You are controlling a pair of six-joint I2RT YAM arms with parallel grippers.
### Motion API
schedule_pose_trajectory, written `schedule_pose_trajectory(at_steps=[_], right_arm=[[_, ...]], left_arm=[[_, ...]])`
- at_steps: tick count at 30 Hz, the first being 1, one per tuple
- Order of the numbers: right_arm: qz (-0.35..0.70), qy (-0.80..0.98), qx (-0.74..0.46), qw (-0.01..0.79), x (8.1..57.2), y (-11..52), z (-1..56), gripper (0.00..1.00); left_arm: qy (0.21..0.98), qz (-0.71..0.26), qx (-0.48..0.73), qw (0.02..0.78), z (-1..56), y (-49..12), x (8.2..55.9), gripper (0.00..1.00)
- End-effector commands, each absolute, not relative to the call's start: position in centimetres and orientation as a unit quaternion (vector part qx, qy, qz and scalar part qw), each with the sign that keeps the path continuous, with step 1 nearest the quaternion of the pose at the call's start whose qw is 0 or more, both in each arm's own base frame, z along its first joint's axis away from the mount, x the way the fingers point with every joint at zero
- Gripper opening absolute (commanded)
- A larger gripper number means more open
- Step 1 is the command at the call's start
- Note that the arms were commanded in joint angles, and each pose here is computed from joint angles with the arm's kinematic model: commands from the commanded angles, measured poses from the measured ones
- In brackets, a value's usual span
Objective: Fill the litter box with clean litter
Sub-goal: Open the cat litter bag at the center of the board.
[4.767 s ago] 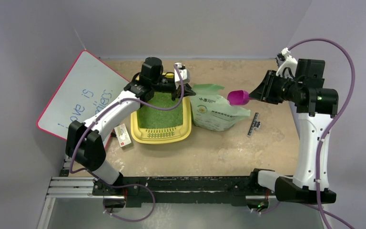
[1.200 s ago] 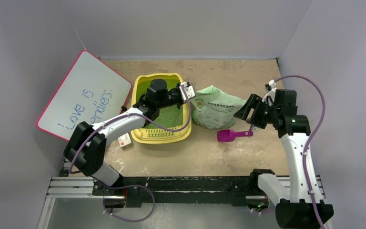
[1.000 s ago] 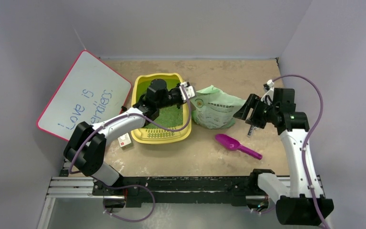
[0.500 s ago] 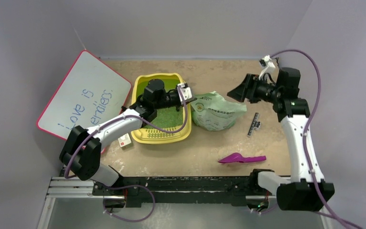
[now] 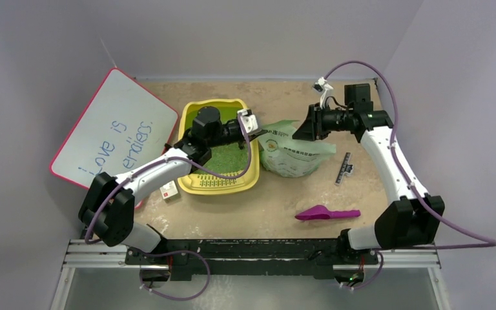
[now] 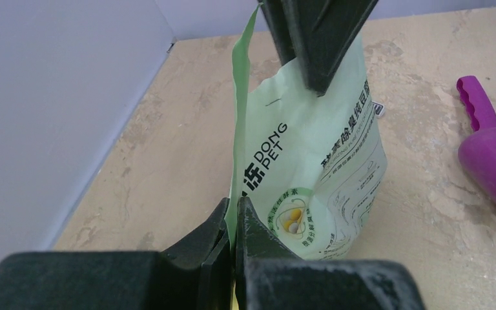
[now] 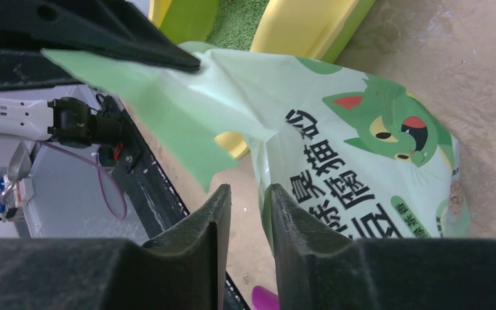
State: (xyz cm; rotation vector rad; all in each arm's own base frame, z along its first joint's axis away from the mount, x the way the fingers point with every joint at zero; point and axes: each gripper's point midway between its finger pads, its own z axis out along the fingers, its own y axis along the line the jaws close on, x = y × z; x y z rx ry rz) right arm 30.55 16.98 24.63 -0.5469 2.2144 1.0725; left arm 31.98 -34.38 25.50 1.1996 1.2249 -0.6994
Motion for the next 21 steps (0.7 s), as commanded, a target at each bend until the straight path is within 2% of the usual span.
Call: schedule_pose_trajectory(at_steps=[1, 3, 5, 7, 8, 11, 14, 16, 19, 21], right_arm=[[0.429, 0.804, -0.245, 0.332, 27.4, 17.4, 27.4, 0.31], [0.423, 0.806, -0.241, 0.336, 26.9, 17.2, 27.4, 0.32], [0.412, 0.821, -0.221, 0.329, 26.6, 16.8, 26.8, 0.27], [0.382, 0.847, -0.212, 0.302, 26.4, 16.0, 24.8, 0.15], [0.37, 0.858, -0.215, 0.283, 26.0, 15.6, 23.8, 0.12], [0.383, 0.861, -0.223, 0.25, 25.0, 15.9, 22.8, 0.09], [0.401, 0.855, -0.216, 0.249, 24.8, 16.4, 23.2, 0.22], [0.384, 0.868, -0.207, 0.238, 25.1, 16.2, 22.1, 0.38], [0.348, 0.892, -0.198, 0.211, 24.7, 15.7, 19.8, 0.49], [0.282, 0.919, -0.163, 0.221, 25.7, 14.0, 18.4, 0.54]], left_arm=[[0.513, -0.302, 0.495, 0.633, 27.8, -34.1, 32.3, 0.0], [0.516, -0.304, 0.489, 0.634, 27.7, -33.9, 32.5, 0.0], [0.517, -0.305, 0.48, 0.639, 27.9, -33.7, 32.7, 0.0], [0.514, -0.31, 0.471, 0.646, 28.4, -33.6, 32.8, 0.0], [0.513, -0.313, 0.467, 0.649, 28.6, -33.6, 32.8, 0.0], [0.512, -0.315, 0.463, 0.651, 28.9, -33.6, 33.0, 0.0], [0.513, -0.318, 0.462, 0.65, 29.0, -33.7, 32.9, 0.0], [0.512, -0.32, 0.462, 0.65, 29.1, -33.6, 32.7, 0.0], [0.514, -0.319, 0.461, 0.65, 29.0, -33.4, 32.5, 0.0], [0.515, -0.32, 0.461, 0.648, 28.9, -33.2, 32.3, 0.0]])
